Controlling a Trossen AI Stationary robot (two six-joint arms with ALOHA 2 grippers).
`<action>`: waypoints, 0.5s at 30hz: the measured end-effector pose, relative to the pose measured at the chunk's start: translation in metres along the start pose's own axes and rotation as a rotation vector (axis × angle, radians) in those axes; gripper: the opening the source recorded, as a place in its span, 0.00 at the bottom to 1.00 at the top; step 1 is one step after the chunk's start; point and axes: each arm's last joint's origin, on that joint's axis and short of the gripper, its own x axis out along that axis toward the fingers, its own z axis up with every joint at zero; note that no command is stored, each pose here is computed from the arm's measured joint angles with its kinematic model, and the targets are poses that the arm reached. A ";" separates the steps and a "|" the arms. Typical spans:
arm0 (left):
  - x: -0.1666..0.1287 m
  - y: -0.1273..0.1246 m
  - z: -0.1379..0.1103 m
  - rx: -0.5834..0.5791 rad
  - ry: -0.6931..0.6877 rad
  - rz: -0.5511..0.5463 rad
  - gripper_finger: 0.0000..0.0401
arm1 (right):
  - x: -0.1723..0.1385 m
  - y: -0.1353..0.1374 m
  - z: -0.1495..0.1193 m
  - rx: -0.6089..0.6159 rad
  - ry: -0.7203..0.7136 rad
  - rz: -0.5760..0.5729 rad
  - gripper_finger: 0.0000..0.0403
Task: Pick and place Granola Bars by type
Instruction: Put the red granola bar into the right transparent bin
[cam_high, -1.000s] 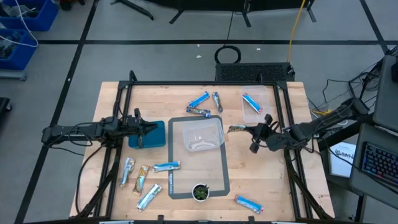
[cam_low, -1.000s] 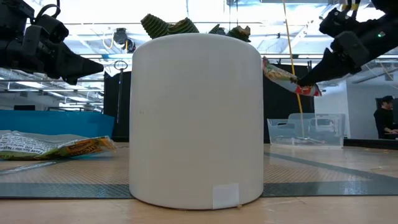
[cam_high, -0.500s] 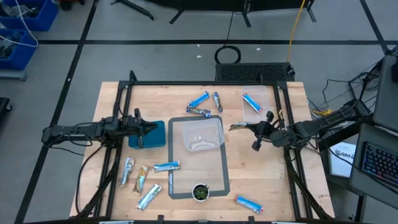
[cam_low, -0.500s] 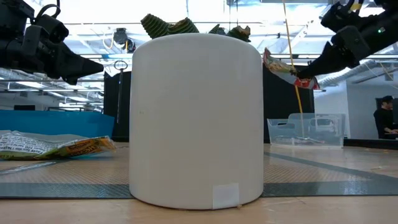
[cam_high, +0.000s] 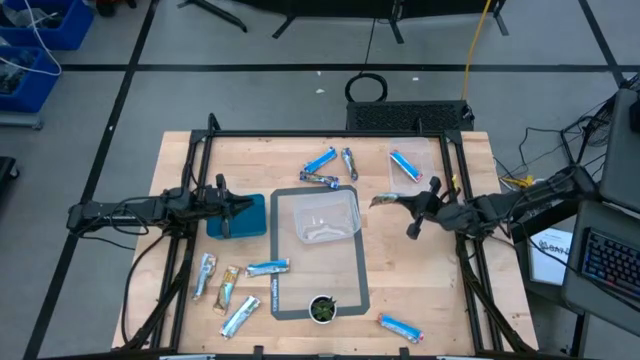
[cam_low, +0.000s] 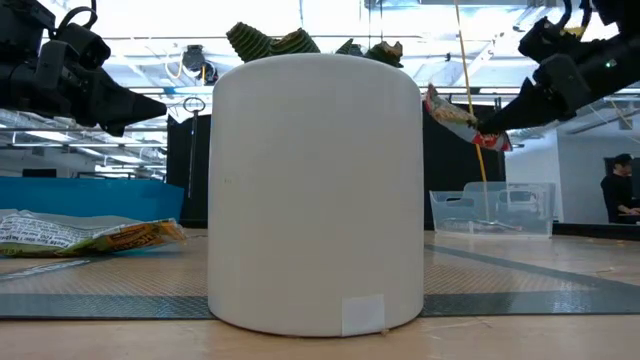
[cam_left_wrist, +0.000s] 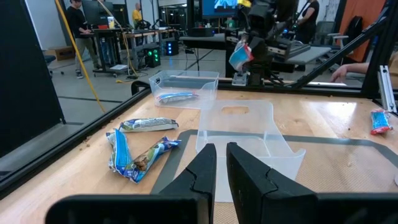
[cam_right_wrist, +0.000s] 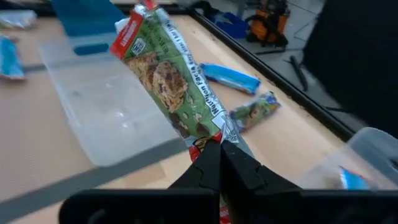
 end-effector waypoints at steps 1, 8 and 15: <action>0.000 0.000 0.000 0.000 0.000 -0.001 0.10 | 0.001 0.000 -0.001 0.005 -0.018 0.019 0.00; 0.000 0.000 0.000 0.000 0.000 0.000 0.10 | 0.005 -0.008 -0.003 0.010 -0.129 0.094 0.00; 0.000 0.000 0.000 0.000 0.000 -0.001 0.10 | 0.005 -0.017 0.001 0.011 -0.172 0.133 0.00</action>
